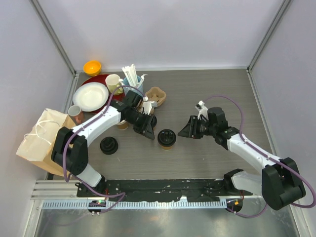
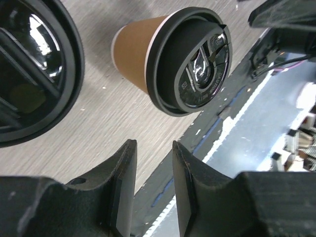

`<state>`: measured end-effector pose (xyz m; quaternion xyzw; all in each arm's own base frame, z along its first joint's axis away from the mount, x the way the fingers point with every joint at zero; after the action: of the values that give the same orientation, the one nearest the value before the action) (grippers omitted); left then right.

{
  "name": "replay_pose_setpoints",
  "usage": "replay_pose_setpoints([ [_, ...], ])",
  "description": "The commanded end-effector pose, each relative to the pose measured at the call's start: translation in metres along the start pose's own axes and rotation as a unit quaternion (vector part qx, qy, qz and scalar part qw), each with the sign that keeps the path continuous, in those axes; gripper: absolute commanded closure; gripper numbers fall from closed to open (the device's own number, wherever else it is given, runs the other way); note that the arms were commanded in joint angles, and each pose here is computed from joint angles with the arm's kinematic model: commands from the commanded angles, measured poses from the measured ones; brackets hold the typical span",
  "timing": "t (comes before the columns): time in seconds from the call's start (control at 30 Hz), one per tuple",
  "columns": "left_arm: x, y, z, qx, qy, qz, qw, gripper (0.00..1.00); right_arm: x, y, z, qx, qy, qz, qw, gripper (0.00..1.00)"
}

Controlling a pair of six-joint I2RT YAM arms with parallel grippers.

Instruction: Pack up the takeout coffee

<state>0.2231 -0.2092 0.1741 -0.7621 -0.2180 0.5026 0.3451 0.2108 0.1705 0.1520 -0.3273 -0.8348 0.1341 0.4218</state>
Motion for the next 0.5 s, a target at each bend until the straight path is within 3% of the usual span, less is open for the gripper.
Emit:
replay_pose_setpoints([
  [0.0, -0.023, 0.001, -0.015, -0.055, -0.023, 0.077, 0.995, 0.62, 0.015, 0.001, -0.007, -0.027, 0.003, -0.054, 0.998, 0.58],
  [0.2, -0.016, 0.007, -0.012, -0.070, -0.070, 0.085, 0.991, 0.64, 0.013, 0.005, -0.001, -0.025, 0.022, -0.066, 0.997, 0.59],
  [0.47, -0.010, 0.011, -0.015, -0.078, -0.108, 0.099, 0.986, 0.73, 0.011, 0.011, 0.002, -0.026, 0.033, -0.066, 0.997, 0.63],
])
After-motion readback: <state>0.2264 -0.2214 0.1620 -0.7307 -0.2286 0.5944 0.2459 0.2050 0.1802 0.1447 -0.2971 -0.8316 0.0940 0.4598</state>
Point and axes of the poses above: each gripper's point midway between its finger pads, its own y axis out along the fingers, its own x axis along the line the jaws close on, z = x × y, the point moved 6 cm from there along -y, back along the fingers, and after that the axes turned 8 degrees about -y, right-handed, at the moved point
